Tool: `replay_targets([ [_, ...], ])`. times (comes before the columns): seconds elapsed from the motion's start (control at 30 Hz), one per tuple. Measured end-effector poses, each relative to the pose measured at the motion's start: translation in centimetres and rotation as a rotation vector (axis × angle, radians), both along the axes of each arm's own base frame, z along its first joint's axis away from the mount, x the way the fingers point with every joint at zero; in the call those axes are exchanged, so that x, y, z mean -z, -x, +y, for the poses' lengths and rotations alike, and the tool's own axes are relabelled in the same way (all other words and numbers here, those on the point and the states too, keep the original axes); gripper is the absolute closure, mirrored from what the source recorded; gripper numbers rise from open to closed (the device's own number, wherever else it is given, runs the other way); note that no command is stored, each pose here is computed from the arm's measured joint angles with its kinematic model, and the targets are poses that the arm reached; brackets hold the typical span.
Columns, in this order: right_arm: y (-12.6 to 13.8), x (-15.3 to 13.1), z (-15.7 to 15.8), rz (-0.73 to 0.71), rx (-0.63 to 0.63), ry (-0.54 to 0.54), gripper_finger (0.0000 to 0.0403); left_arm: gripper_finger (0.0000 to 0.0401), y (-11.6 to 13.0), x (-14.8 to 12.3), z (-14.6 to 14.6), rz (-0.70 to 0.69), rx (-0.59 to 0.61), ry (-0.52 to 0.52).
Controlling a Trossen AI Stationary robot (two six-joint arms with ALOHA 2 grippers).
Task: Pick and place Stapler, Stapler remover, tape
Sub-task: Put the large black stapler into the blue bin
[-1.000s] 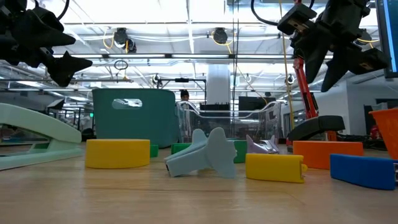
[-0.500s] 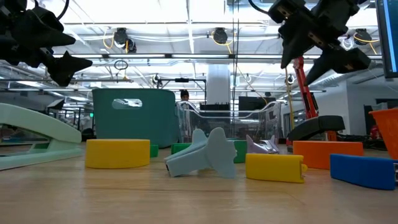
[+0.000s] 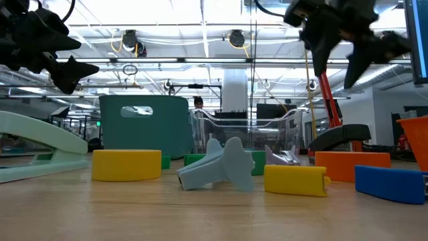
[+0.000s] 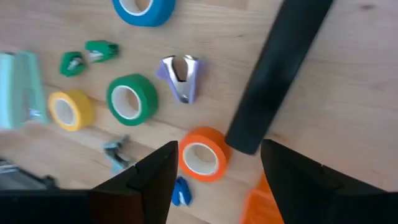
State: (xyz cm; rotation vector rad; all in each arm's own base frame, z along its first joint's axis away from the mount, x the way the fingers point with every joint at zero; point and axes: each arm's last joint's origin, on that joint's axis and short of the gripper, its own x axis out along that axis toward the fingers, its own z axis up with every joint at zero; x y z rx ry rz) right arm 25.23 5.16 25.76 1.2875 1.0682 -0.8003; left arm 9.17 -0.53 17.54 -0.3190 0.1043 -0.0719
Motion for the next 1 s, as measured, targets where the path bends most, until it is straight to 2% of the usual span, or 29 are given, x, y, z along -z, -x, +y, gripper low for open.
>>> replay_targets([
  [0.13,-1.5,-0.5,0.3,0.133,-0.019,0.033,0.0179,0.0118,0.0,0.1,0.0,0.005,0.000,-0.001],
  [0.33,-3.0,2.4,0.6,0.276,-0.031,0.043,0.0177,0.0118,0.0,0.2,0.0,0.018,0.000,-0.002],
  [0.77,-3.8,4.6,0.0,0.367,-0.009,0.093,0.0177,0.0118,0.0,0.2,0.0,0.021,0.000,-0.004],
  [1.0,-3.2,6.4,0.1,0.375,0.021,0.085,0.0180,0.0118,0.0,0.2,0.0,0.021,0.000,-0.004],
])
